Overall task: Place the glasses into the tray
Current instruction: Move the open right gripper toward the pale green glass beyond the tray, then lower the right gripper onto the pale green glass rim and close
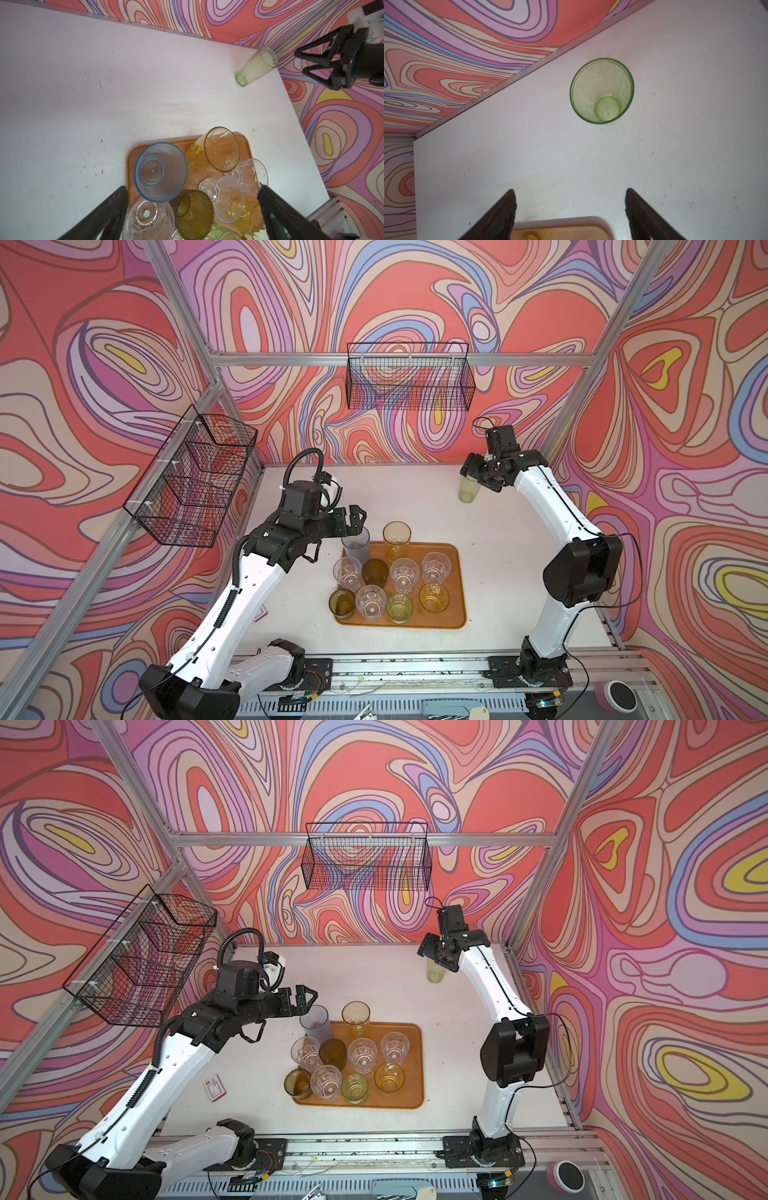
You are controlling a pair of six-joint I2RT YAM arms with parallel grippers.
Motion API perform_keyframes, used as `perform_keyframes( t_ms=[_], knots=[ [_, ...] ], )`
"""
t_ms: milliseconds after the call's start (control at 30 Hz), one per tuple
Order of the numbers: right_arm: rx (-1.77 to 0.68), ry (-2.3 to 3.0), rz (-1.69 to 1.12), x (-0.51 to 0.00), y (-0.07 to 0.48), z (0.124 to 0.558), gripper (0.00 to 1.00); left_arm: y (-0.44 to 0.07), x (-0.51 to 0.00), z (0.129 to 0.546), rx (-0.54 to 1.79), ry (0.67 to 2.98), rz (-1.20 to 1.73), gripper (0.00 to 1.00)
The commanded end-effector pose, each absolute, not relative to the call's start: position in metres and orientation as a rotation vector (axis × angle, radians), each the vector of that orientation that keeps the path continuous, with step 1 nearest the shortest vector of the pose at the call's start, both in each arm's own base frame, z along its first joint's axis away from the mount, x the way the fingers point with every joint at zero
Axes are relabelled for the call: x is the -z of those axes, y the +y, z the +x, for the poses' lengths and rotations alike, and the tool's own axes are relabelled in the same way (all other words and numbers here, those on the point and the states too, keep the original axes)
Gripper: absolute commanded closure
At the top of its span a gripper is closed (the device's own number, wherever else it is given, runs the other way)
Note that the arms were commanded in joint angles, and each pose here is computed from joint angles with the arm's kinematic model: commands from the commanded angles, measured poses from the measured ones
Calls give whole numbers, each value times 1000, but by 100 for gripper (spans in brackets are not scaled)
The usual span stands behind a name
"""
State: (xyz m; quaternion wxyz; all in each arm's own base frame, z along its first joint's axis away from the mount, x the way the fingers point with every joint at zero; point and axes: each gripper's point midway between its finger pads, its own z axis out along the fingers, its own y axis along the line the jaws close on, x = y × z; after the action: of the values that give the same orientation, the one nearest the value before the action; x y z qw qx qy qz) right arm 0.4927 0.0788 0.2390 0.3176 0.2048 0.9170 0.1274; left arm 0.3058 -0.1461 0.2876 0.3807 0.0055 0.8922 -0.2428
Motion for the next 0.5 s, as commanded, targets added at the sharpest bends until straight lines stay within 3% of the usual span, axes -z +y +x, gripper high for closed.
perform_keyframes(
  t_ms=[0,367,467],
  knots=[
    [-297,2399,603,-227,49,509,18,-152,-302,309,697,2218,-7,0],
    [-298,2349,711,-206,19,540,28,-165,-304,313,781,2206,13,0],
    [-302,2342,733,-199,16,546,35,-164,-303,312,778,2207,12,0]
  ],
)
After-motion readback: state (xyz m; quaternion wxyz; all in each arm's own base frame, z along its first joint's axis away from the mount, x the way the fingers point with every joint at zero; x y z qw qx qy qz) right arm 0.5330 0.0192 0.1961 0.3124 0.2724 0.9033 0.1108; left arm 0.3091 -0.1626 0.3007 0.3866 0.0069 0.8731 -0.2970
